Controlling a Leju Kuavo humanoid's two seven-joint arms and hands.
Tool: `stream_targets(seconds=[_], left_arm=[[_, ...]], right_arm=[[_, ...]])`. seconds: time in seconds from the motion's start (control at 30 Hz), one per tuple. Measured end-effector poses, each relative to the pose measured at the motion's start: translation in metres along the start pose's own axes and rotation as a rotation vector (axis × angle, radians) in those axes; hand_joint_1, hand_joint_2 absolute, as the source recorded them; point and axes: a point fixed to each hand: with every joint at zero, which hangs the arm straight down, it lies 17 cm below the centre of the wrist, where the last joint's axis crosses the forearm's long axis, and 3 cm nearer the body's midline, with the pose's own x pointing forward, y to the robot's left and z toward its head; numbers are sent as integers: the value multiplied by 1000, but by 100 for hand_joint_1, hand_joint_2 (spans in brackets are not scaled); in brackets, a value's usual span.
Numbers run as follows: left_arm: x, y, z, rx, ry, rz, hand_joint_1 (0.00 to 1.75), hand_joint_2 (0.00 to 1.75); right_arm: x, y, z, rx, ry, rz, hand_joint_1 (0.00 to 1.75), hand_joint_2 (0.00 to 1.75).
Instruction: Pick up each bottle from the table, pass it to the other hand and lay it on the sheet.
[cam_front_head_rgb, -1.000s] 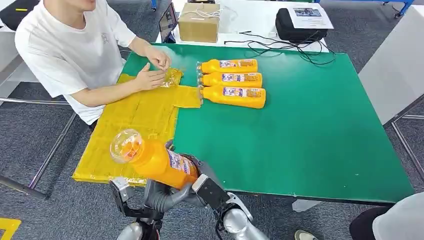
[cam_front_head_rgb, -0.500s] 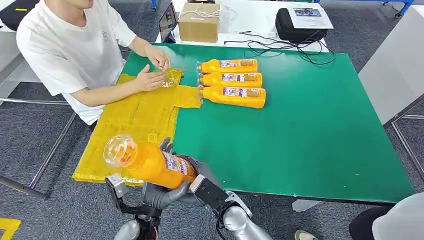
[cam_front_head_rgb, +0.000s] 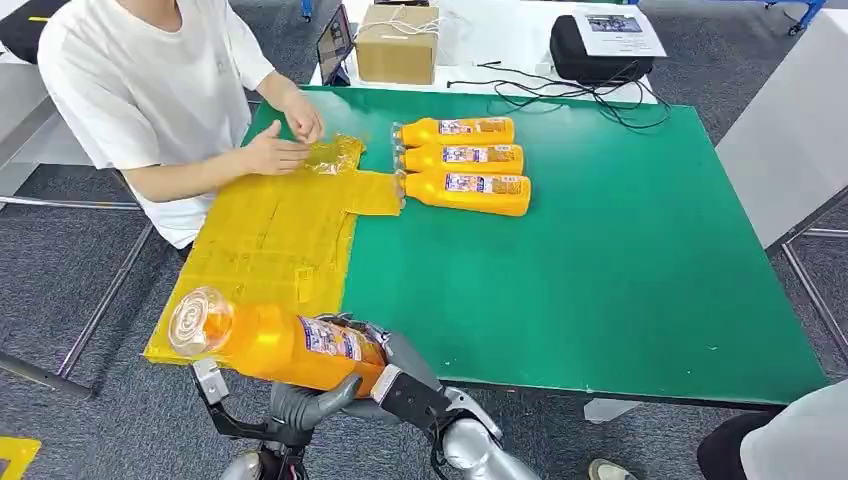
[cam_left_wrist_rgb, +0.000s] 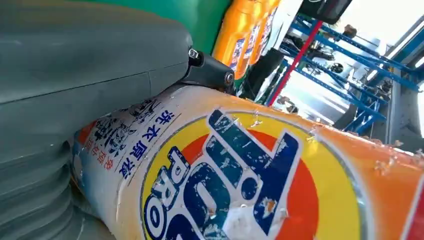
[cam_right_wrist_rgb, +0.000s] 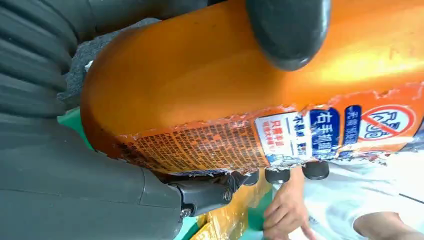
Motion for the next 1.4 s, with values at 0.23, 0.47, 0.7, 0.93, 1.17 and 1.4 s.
stream_targets(seconds=[0.23,0.47,0.7,0.93,1.17,1.4], left_arm=[[0,2,4,6,0,15,175,175],[0,2,7,5,2,21,175,175],[9,10,1,64,-16,-11,175,175],[43,27,-20,193,-133,-301,175,175],[72,16,-34,174,-249,-522,175,175],[101,31,-49,235,-380,-1154,175,175]], right_arm=[[-3,9,5,14,3,-16,175,175],[-6,12,8,15,10,-23,3,175],[-22,17,18,-46,76,41,0,0],[-18,-4,36,-246,73,142,0,0],[4,-16,48,-311,1,166,0,0],[17,-32,56,-393,-26,150,0,0]])
